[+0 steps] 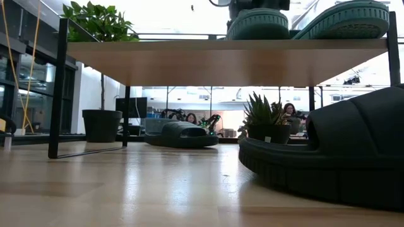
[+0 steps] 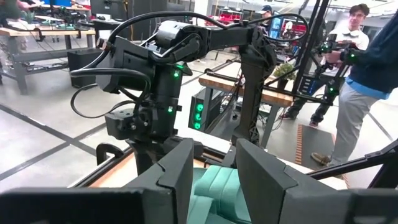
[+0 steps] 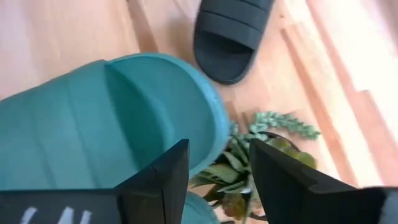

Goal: Pick and place slides into the shelf
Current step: Put the green slipper on the shelf

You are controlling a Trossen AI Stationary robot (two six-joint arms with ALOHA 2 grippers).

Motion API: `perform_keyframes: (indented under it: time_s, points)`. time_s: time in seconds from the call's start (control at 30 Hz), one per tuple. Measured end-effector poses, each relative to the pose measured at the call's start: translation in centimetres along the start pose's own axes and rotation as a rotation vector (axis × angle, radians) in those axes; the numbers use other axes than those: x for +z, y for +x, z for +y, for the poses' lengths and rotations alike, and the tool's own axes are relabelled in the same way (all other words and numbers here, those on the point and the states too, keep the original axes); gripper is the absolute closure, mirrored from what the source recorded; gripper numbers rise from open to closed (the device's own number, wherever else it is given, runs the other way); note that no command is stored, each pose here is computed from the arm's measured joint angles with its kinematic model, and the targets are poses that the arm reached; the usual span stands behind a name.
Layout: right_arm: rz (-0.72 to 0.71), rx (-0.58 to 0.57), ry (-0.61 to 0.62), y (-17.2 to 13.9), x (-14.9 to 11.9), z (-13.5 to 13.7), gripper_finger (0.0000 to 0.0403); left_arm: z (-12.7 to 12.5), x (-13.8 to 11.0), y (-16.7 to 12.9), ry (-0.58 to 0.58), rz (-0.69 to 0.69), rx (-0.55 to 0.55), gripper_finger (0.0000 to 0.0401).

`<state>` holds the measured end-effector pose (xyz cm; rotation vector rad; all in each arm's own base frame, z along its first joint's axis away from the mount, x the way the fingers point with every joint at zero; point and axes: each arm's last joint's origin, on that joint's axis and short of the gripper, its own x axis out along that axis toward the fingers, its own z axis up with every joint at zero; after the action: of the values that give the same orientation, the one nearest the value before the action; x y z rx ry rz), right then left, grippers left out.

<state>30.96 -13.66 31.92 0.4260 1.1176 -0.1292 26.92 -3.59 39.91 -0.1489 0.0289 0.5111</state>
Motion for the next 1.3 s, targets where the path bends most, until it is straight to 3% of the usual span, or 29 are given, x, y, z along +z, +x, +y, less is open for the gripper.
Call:
perform_keyframes:
  time_s: [0.23, 0.93, 1.3]
  points:
    - [-0.074, -0.102, -0.041, -1.2, 0.1, 0.1, 0.0245, 0.0, 0.0, 0.0, 0.000, 0.000, 0.000, 0.0290]
    - [-0.065, -0.098, -0.229, -0.8, -0.1, 2.8, 0.0245, 0.3, -1.1, -0.1, 0.062, 0.088, 0.038, 0.0290]
    - [-0.045, -0.119, -0.257, -0.3, 0.0, 2.9, 0.0245, 0.6, -2.0, -0.2, 0.091, 0.166, 0.057, 0.0290]
